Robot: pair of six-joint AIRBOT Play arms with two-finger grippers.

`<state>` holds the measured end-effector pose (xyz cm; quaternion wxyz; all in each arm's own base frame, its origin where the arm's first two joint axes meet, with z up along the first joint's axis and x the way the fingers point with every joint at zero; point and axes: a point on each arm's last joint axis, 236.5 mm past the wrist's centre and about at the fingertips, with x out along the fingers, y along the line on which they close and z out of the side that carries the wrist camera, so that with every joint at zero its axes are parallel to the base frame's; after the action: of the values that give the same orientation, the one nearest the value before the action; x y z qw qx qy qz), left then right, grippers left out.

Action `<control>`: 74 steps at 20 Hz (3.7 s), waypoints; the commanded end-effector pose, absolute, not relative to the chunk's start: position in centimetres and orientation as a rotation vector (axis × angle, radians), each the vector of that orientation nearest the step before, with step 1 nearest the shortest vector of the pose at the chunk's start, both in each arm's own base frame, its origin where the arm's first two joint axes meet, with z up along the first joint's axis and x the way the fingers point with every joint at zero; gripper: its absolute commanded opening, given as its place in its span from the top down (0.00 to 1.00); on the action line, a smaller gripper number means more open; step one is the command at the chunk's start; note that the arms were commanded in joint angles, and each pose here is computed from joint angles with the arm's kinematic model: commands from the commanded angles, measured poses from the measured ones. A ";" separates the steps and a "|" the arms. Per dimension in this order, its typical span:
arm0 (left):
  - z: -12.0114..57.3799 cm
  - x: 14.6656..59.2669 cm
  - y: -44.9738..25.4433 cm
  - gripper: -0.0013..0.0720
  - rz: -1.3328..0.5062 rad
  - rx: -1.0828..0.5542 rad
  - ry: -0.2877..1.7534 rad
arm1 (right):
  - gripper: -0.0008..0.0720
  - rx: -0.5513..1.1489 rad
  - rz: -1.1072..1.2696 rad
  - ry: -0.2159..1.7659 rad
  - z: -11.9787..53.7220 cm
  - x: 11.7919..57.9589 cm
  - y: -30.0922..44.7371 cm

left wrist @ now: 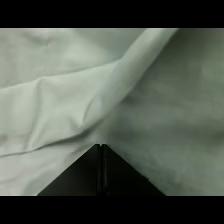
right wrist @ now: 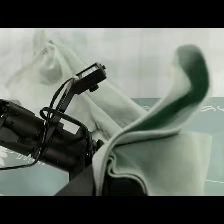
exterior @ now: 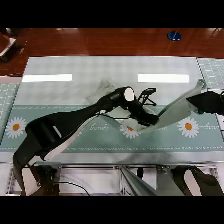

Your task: Fold the shirts.

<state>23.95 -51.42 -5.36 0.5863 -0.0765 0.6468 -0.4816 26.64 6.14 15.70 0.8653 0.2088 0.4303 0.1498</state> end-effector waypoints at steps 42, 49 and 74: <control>6.4 30.9 -16.6 0.96 -0.505 -0.321 1.025 | 0.15 0.952 0.051 1.148 -6.3 26.3 12.6; 5.6 31.0 -17.1 0.96 -0.510 -0.350 1.053 | 0.15 1.017 0.261 1.372 -10.1 29.1 18.0; 4.0 31.9 -17.1 0.96 -0.491 -0.362 1.080 | 0.93 0.481 0.214 0.931 24.9 43.7 1.0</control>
<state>31.91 -17.13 4.10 0.8139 -0.1704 0.5055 -0.2302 46.16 6.07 23.62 0.8630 0.2066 0.4330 0.1587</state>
